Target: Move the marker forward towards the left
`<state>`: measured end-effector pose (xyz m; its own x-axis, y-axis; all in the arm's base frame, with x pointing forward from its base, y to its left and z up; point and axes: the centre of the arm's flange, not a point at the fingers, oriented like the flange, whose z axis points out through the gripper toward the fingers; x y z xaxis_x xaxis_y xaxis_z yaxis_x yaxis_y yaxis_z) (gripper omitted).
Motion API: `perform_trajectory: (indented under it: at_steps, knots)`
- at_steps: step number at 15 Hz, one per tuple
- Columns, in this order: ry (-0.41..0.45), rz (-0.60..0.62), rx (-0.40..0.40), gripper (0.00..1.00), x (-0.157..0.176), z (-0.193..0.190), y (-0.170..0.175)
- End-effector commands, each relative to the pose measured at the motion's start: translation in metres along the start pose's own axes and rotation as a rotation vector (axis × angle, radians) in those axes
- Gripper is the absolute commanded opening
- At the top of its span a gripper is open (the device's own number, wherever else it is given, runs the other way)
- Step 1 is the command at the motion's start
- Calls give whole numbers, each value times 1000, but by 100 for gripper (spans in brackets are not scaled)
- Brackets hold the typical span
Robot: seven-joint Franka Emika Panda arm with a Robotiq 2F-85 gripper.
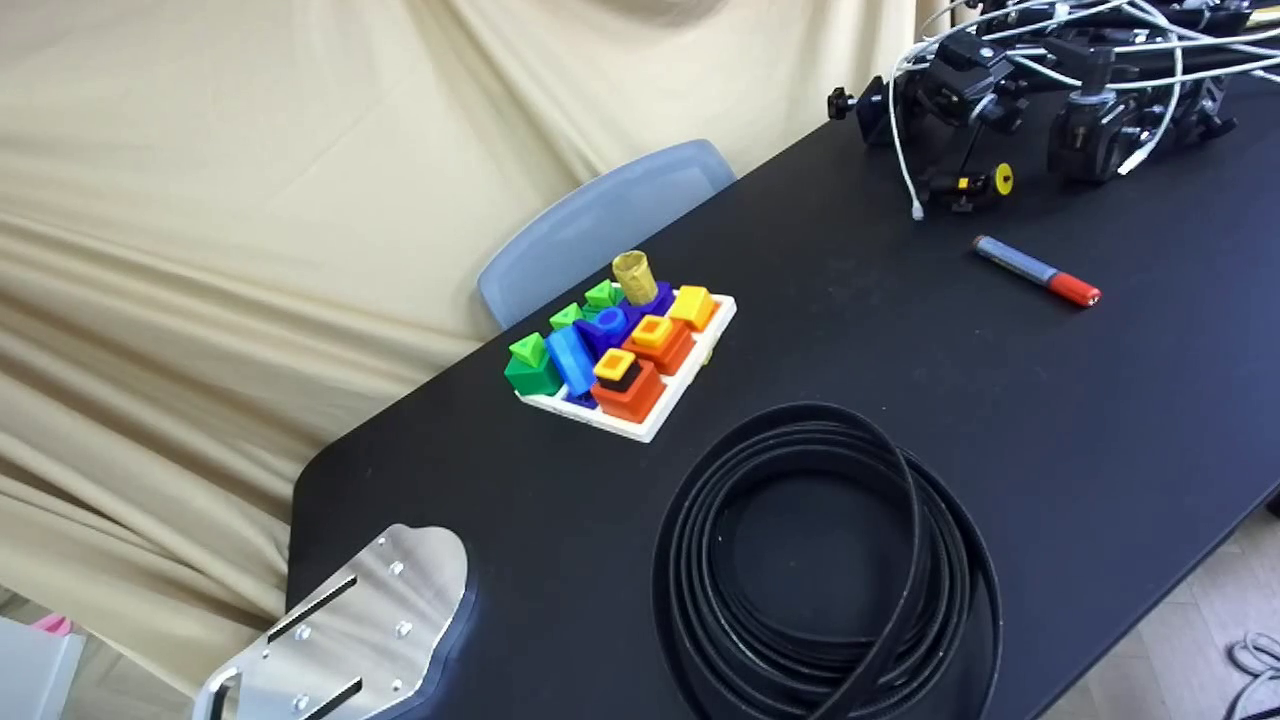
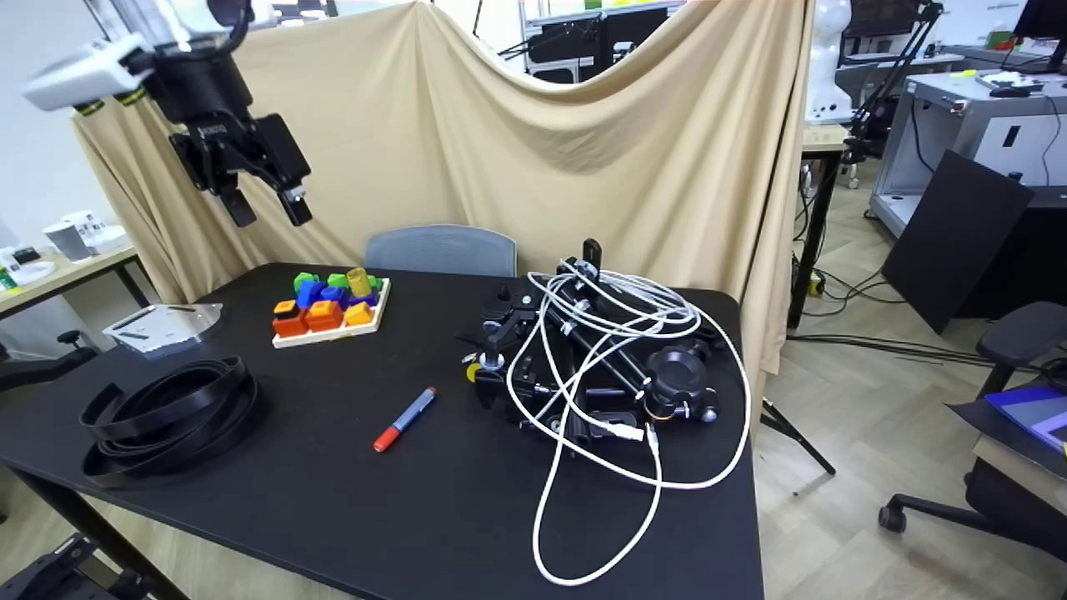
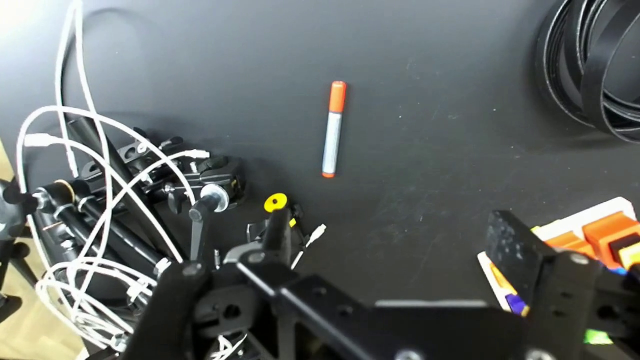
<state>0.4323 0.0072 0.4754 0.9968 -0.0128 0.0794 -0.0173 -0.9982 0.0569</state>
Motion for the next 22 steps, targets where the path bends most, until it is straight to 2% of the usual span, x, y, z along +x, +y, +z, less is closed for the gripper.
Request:
perform_trajectory:
  at_steps: [1,4,7,12,15,20,22]
  knots:
    - [16,53,2,100,2,40,11]
    - [37,94,-14,100,4,71,16]
    - [16,135,2,100,5,104,22]
    - [-68,175,0,100,1,161,28]
    - [-136,152,20,100,-3,190,31]
    - [-161,143,13,100,-8,196,30]
    - [-145,149,-2,100,-7,196,27]
